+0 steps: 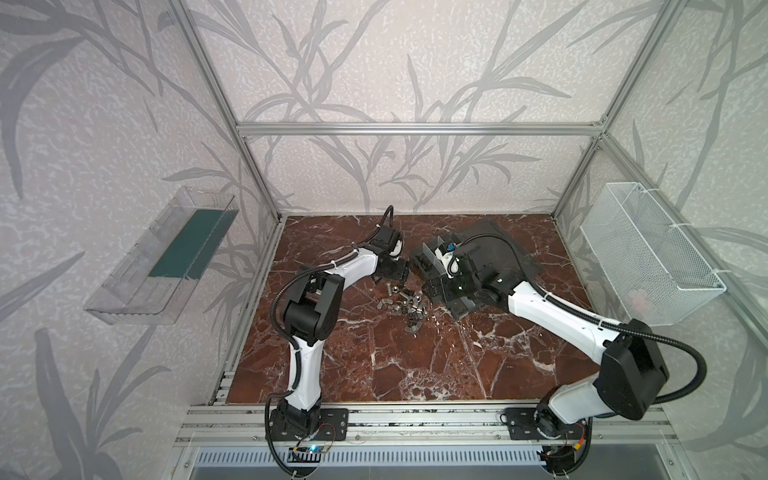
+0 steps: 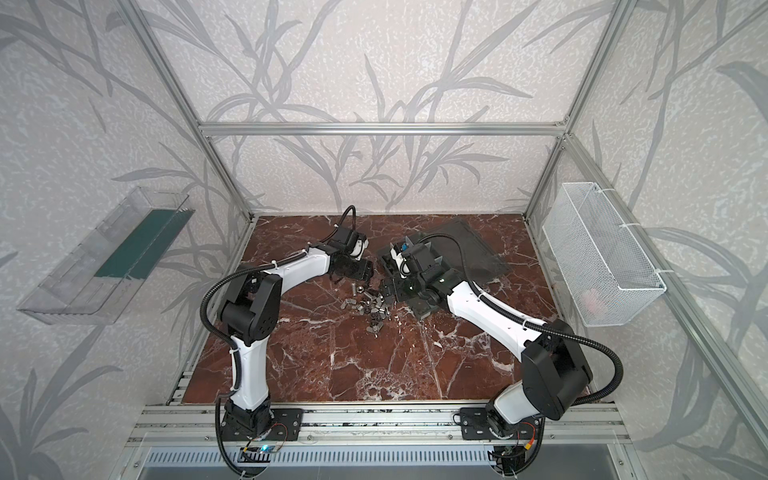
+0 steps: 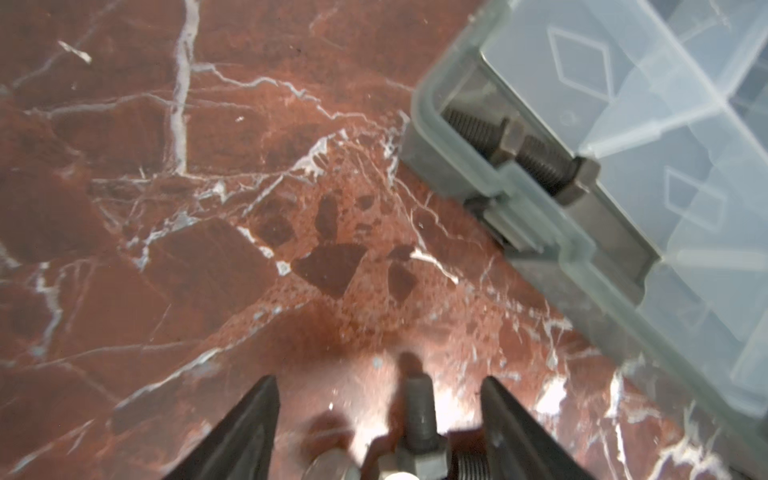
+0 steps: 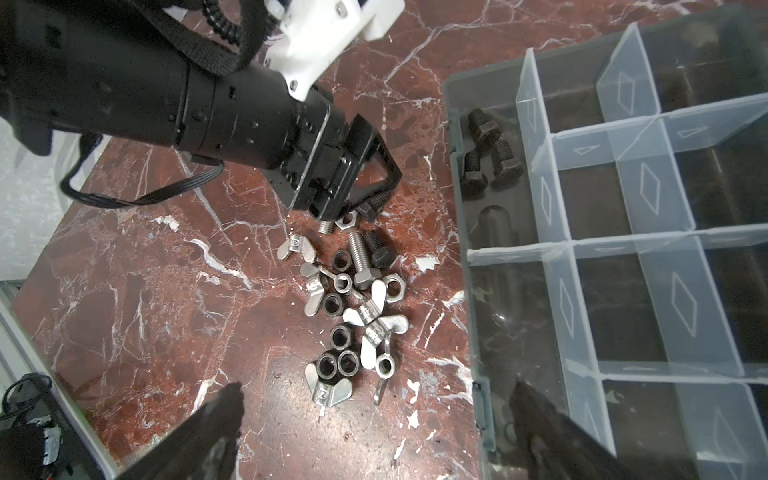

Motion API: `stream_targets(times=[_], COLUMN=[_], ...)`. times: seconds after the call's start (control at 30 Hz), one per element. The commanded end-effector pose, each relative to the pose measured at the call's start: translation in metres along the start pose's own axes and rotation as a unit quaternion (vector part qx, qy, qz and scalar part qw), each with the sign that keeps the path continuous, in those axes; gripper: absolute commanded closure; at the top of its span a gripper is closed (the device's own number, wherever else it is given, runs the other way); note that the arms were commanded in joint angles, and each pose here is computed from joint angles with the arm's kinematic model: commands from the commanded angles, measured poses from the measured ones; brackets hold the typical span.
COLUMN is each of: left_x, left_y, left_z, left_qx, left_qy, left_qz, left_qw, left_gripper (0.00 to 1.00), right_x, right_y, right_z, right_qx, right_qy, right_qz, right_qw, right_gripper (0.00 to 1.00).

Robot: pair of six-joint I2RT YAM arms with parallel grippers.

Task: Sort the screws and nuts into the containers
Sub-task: 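Lower the left gripper onto a black bolt in the pile and grasp it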

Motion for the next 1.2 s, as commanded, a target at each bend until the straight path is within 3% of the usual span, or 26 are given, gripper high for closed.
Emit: stream_targets(times=[0.0, 0.37, 0.6, 1.17], left_x=[-0.002, -0.015, -0.016, -0.018], left_y=[0.007, 0.016, 0.021, 0.028], left_z=[0.002, 0.016, 0.017, 0.015], left_qx=[0.028, 0.046, 0.058, 0.071], left_qy=[-0.002, 0.043, 0.044, 0.046], left_qz=[-0.006, -0.058, -0.071, -0.094], left_qw=[1.000, 0.996, 0.995, 0.992], left_gripper=[0.34, 0.40, 0.50, 0.74], right_x=[-0.002, -0.003, -0.005, -0.007], right_y=[-0.007, -0.019, -0.032, -0.008], right_z=[0.003, 0.007, 0.011, 0.012], right_qx=[-0.001, 0.013, 0.000, 0.007], right_qy=[0.005, 0.014, 0.015, 0.035], right_qz=[0.016, 0.031, 0.050, 0.046], right_qw=[1.000, 0.999, 0.999, 0.998], right_gripper=[0.01, 0.01, 0.01, 0.01])
Point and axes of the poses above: each gripper's point midway between its finger pads, its own y axis out along the fingers, its own x axis along the line the jaws close on, z = x × y, the point moved 10 cm from there along -y, back along the fingers, and after that the axes turned 10 degrees about -y, right-handed, at the moved point
